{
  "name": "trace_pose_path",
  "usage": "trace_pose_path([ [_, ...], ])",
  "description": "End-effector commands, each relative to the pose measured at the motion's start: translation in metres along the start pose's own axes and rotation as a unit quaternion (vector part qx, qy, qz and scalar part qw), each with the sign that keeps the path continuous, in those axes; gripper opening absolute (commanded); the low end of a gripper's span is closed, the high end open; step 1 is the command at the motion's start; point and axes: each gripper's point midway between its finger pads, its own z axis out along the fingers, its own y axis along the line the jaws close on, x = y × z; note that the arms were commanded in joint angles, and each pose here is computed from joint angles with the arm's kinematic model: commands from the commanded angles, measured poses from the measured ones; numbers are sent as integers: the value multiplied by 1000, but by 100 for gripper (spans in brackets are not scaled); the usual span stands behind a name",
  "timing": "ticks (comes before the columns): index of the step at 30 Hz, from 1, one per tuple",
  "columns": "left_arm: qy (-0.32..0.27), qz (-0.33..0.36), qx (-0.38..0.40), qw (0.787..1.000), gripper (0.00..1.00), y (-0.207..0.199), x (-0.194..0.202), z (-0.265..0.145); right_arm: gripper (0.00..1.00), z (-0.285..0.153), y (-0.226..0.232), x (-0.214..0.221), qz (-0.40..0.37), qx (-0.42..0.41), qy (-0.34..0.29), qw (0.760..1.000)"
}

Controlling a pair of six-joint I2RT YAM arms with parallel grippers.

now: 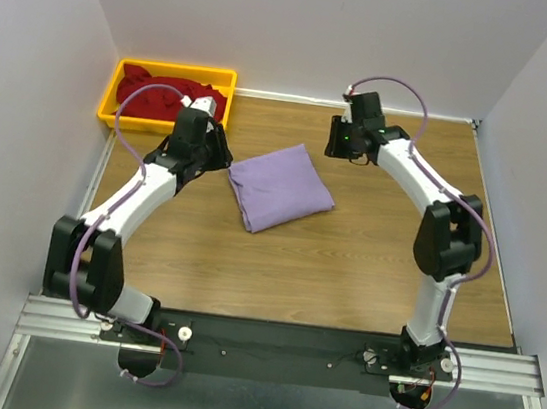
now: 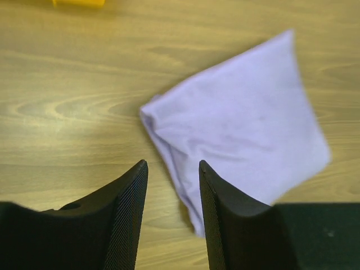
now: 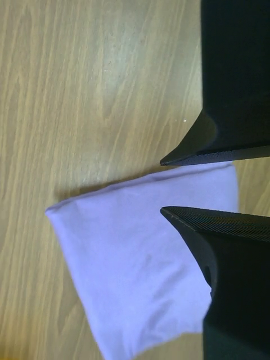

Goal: Fold and stack the t-shirts
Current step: Fold the tshirt

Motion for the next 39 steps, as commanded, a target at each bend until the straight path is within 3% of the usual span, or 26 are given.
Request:
trace_pose_path([
  [1,-29,9,69,997,49,-38,11,-21,41,-31,15,-24,25,-94,-72,993],
  [6,21,-22,184,982,38,-74,59,-4,40,-25,72,-2,23,-277,-41,960],
  [10,22,-37,198,979,29,-81,54,21,41,-5,97,4,62,-360,-21,931],
  [11,30,-42,188,981,27,-75,56,34,41,-5,104,-12,56,-379,-44,923],
  [13,16,-49,184,982,25,-73,39,47,41,6,111,-13,77,-402,-31,912],
  [14,31,-58,176,982,19,-66,46,61,41,22,111,-18,80,-409,-37,908],
  [18,29,-99,151,983,16,-31,31,94,41,61,108,-22,123,-424,-29,897],
  [20,41,-119,134,983,16,-15,39,110,41,97,94,-8,152,-412,-14,898],
  [26,40,-158,118,980,11,14,33,127,41,125,51,-15,237,-417,-37,876],
  [30,38,-162,108,980,11,28,28,132,41,119,36,-13,249,-411,-38,876],
  [35,33,-154,132,979,12,24,14,132,42,66,41,-41,224,-430,-69,872],
  [37,15,-144,157,977,16,9,-2,115,42,51,44,-34,225,-435,-64,870],
  [38,6,-137,163,977,17,4,-8,107,43,23,50,-49,210,-445,-85,866],
  [39,-19,-128,169,977,21,-4,-25,90,43,20,49,-34,220,-441,-71,867],
])
